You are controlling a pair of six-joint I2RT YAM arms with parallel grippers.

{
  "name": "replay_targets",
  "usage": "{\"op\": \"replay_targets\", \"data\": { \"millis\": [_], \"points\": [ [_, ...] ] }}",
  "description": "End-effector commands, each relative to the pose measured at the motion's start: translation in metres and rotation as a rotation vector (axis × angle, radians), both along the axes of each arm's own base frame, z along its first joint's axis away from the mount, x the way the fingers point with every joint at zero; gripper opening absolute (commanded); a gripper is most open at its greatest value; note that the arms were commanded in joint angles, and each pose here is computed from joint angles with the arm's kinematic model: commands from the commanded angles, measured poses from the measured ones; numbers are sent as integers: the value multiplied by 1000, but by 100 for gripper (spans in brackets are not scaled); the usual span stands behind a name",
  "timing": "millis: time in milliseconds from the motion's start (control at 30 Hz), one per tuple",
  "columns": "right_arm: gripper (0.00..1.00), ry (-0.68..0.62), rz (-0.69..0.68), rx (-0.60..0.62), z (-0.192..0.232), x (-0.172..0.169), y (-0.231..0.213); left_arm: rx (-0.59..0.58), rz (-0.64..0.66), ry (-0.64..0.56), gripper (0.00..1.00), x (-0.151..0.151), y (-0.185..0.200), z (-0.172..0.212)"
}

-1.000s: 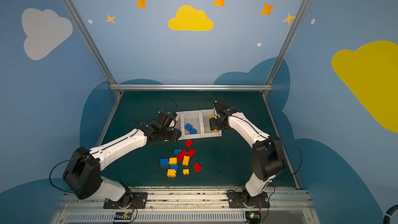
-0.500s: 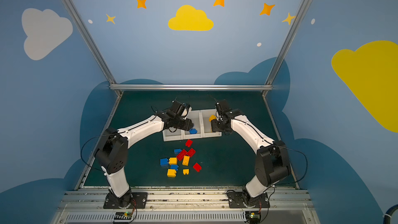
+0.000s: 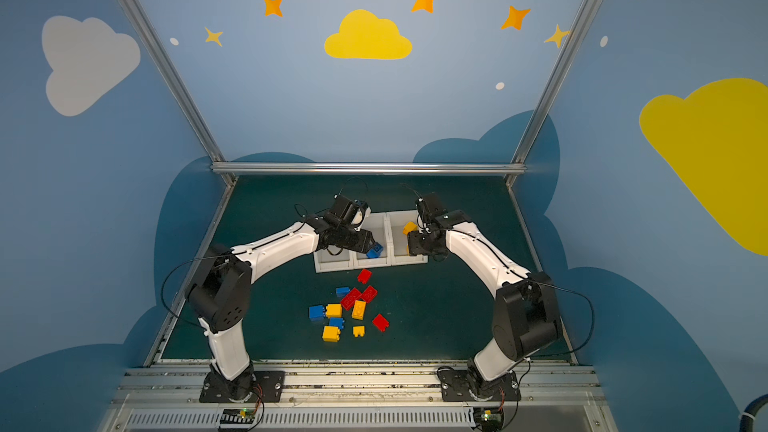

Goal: Sort the legos into containers by color
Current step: 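Carry the blue brick into the middle compartment and release it, then move the right gripper toward the pile while the left gripper draws back from the bin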

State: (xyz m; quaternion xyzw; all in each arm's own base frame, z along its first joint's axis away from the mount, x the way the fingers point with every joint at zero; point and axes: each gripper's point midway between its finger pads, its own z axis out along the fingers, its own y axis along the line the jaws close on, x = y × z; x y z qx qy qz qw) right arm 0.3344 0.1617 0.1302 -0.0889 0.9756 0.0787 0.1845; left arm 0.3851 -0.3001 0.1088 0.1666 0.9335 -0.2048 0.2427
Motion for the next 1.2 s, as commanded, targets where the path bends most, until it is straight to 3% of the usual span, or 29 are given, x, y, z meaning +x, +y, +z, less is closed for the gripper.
{"op": "replay_targets", "data": {
  "millis": [0,400,900,1167],
  "points": [
    [65,-8,42,52,9,-9,9,-37,15,-29,54,1,3,17],
    [65,91,257,40,-26,-52,76,-59,75,-73,55,4,26,39],
    [66,202,453,-12,-62,-99,128,12,391,-147,59,-32,150,51],
    [67,237,517,-36,-76,-110,147,14,498,-159,61,-60,187,45]
  ]
}}
